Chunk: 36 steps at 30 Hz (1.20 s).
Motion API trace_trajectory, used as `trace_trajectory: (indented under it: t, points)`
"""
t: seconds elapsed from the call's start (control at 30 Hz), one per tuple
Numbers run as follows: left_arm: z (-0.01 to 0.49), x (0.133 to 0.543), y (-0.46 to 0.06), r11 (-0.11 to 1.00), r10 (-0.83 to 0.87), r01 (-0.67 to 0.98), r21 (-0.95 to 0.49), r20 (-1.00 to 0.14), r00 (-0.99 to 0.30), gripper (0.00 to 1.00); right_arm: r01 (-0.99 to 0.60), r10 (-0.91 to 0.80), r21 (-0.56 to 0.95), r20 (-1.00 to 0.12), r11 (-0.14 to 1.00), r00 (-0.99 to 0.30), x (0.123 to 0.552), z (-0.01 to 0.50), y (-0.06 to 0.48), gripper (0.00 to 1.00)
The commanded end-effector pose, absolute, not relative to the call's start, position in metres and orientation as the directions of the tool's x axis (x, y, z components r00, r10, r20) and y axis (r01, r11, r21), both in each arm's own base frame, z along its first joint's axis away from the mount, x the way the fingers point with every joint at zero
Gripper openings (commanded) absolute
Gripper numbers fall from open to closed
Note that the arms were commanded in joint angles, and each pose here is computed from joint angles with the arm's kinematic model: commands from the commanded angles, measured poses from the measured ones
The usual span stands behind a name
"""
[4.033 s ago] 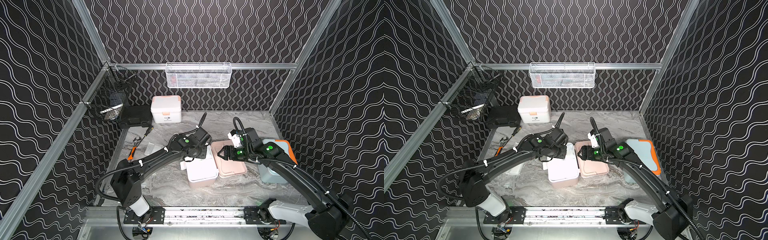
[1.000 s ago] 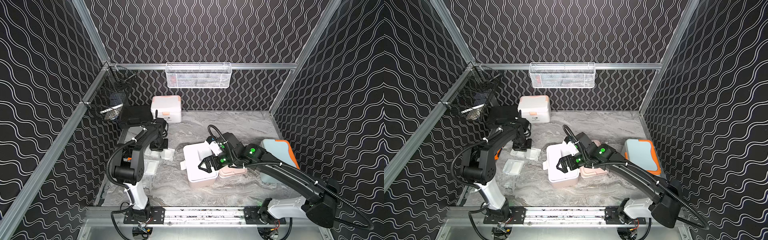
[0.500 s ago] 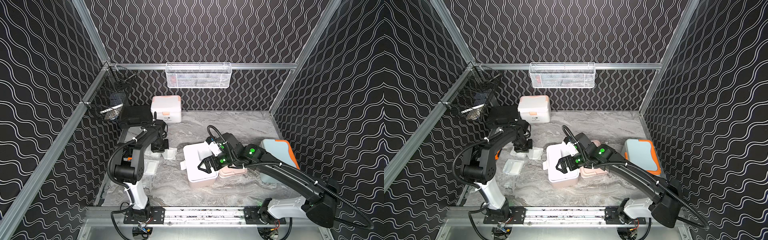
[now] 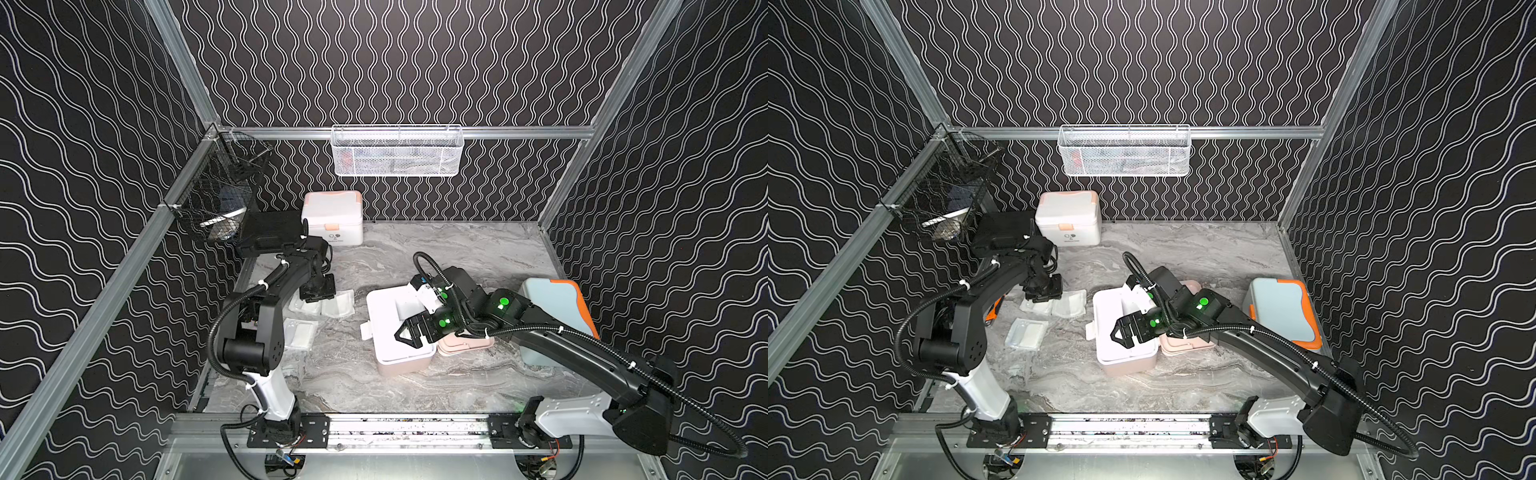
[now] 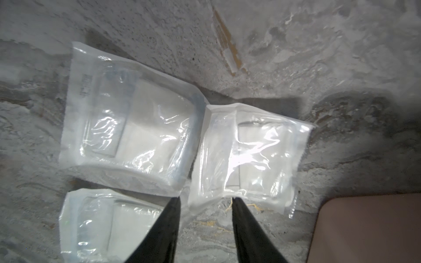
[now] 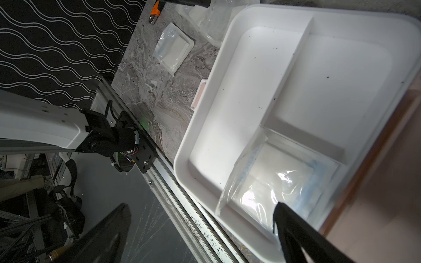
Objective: Open first aid kits and take out gauze
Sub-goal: Place the gauze at the center of the board, then pick up the gauze from the first aid kit.
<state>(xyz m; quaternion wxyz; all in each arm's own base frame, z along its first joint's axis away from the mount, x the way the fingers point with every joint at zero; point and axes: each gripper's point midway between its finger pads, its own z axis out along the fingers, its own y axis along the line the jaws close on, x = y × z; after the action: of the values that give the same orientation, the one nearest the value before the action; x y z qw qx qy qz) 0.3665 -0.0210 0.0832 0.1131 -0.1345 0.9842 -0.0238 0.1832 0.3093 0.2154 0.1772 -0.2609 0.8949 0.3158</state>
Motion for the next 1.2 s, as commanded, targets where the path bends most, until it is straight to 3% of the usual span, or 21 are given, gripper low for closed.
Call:
trace_trajectory:
  t: [0.0, 0.27, 0.5, 0.6, 0.67, 0.83, 0.9, 1.0, 1.17]
  points:
    - [0.107, 0.361, -0.020, 0.958, -0.287, -0.272, -0.095, -0.251, -0.924, 0.47, -0.579, -0.339, 0.477, -0.498, 0.661, -0.798, 0.185, 0.223, 0.311, 1.00]
    - [0.209, 0.340, -0.070, 0.893, -0.317, -0.122, -0.432, -0.415, -0.853, 0.67, -0.616, -0.270, 0.493, -0.602, 0.615, -0.751, 0.185, 0.257, 0.313, 1.00]
    - [0.258, 0.290, -0.121, 0.828, -0.285, 0.045, -0.559, -0.488, -0.825, 0.98, -0.695, -0.153, 0.513, -0.739, 0.503, -0.656, 0.174, 0.312, 0.308, 1.00]
    - [0.261, 0.271, -0.146, 0.829, -0.239, 0.091, -0.551, -0.498, -0.834, 0.99, -0.715, -0.120, 0.514, -0.767, 0.474, -0.631, 0.171, 0.327, 0.307, 1.00]
    - [0.263, 0.262, -0.160, 0.834, -0.214, 0.113, -0.540, -0.505, -0.836, 0.99, -0.695, -0.102, 0.499, -0.771, 0.517, -0.629, 0.178, 0.326, 0.302, 1.00]
    - [0.254, 0.243, -0.194, 0.890, -0.101, 0.162, -0.426, -0.532, -0.841, 0.99, -0.445, -0.004, 0.371, -0.764, 0.815, -0.645, 0.222, 0.295, 0.248, 1.00]
    - [0.246, 0.237, -0.205, 0.917, -0.039, 0.183, -0.355, -0.536, -0.844, 0.99, -0.341, 0.041, 0.341, -0.757, 0.876, -0.653, 0.233, 0.287, 0.224, 1.00]
    - [0.236, 0.227, -0.226, 0.943, 0.052, 0.220, -0.251, -0.541, -0.839, 0.98, -0.248, 0.096, 0.362, -0.714, 0.899, -0.694, 0.241, 0.269, 0.201, 1.00]
    - [0.220, 0.210, -0.265, 0.951, 0.185, 0.286, -0.116, -0.529, -0.828, 0.89, -0.143, 0.183, 0.433, -0.627, 0.890, -0.757, 0.250, 0.245, 0.176, 1.00]
